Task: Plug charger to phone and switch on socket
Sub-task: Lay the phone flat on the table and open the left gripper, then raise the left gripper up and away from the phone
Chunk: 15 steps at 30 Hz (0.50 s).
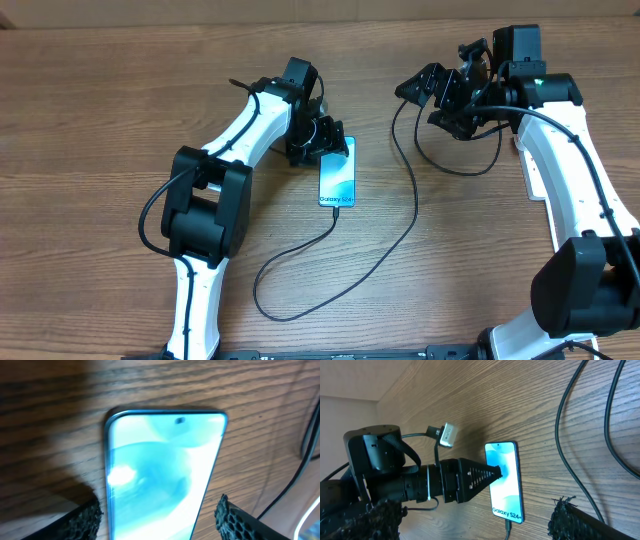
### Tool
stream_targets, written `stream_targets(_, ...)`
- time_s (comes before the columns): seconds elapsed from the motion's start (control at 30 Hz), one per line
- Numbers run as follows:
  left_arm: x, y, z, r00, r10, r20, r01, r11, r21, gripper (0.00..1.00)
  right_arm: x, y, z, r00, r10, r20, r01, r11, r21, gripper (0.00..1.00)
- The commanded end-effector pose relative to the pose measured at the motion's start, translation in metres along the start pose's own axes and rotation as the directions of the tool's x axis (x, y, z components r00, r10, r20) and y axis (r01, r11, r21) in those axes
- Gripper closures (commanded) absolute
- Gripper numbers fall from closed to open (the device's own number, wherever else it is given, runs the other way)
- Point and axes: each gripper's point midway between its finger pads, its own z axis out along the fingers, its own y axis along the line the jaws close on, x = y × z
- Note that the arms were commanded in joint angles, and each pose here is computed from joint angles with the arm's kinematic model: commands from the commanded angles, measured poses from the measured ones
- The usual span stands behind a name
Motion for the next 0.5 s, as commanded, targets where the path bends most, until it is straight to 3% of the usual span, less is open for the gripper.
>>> stream_targets(0.0,0.006,0.052,0.023,0.999,-0.047,-0.010,0.044,0.978,-0.205,0.21,-0.003,0.011,-0.013,0.999,-0.033,0.035,0.033,0.999,-0.013,0.03)
stream_targets(0.17,0.010,0.065,0.018,0.998,-0.058,-0.012,0.053,0.960,-0.274,0.20,-0.003,0.011,-0.013,0.999,-0.031,0.032,0.031,0.999,-0.012,0.03)
stream_targets(0.27,0.010,0.079,0.000,0.999,-0.054,0.000,0.050,0.921,-0.387,0.18,-0.002,0.010,-0.013,0.999,-0.029,0.030,0.030,1.000,-0.010,0.03)
stream_targets(0.47,0.001,0.071,-0.051,0.996,0.016,0.086,0.025,0.887,-0.461,0.18,-0.003,0.008,-0.013,0.999,-0.028,0.037,0.028,1.000,0.005,0.02)
